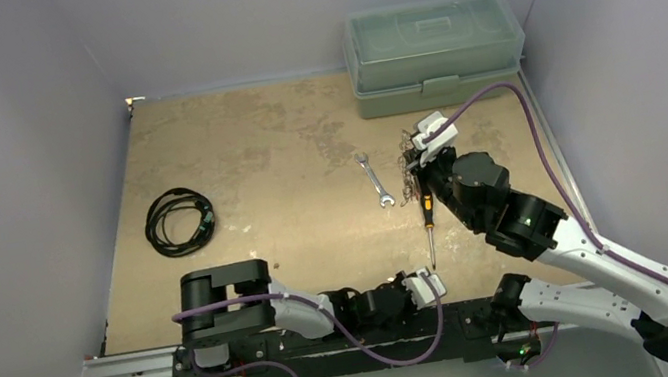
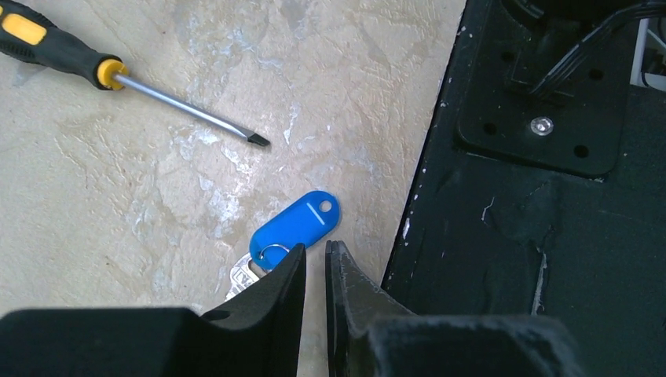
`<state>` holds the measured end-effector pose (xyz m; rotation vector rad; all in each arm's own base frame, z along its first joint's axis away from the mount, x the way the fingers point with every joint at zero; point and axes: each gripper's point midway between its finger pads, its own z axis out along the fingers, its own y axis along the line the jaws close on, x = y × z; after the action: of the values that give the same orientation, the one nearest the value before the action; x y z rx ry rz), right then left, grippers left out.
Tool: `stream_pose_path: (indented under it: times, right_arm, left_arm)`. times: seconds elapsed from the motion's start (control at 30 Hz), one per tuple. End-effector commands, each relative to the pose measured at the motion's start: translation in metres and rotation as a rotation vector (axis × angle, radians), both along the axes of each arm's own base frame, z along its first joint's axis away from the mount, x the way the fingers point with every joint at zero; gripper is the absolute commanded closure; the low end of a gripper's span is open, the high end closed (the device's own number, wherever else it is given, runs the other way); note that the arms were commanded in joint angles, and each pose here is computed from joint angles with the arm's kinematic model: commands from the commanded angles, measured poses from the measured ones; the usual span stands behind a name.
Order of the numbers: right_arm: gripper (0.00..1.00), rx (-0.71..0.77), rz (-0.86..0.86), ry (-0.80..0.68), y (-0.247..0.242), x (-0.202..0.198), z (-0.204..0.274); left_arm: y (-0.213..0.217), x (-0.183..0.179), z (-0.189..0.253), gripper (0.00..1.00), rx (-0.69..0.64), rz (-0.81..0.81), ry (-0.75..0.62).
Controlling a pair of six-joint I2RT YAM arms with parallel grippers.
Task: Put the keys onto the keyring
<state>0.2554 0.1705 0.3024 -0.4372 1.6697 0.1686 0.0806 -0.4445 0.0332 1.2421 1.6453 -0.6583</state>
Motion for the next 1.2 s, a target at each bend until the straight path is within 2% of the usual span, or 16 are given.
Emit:
stream_pose_path:
  times: [0.0, 0.4, 0.67, 1.03, 1.17]
  right_arm:
    - [1.00, 0.074, 0.009, -0.045, 0.000, -0.002, 0.026]
    - [1.00, 0.073, 0.024, -0.040, 0.003, -0.002, 0.024]
    - [1.00, 0.073, 0.031, -0.035, 0.004, -0.003, 0.023]
    - [1.00, 0.089, 0.045, -0.042, 0.004, -0.006, 0.026]
    - [1.00, 0.087, 0.045, -0.037, 0.005, -0.006, 0.024]
  left_arm:
    - [-0.011, -0.001, 0.000, 0.86, -0.014, 0.012, 0.009]
    - [-0.002, 0.005, -0.030, 1.00, 0.072, 0.063, 0.035]
    - [0.004, 0.006, -0.036, 1.00, 0.083, 0.049, 0.072]
    - [-0.011, -0.018, 0.034, 1.00, 0.003, -0.040, 0.229]
    - [-0.013, -0.016, 0.041, 1.00, 0.007, -0.039, 0.242]
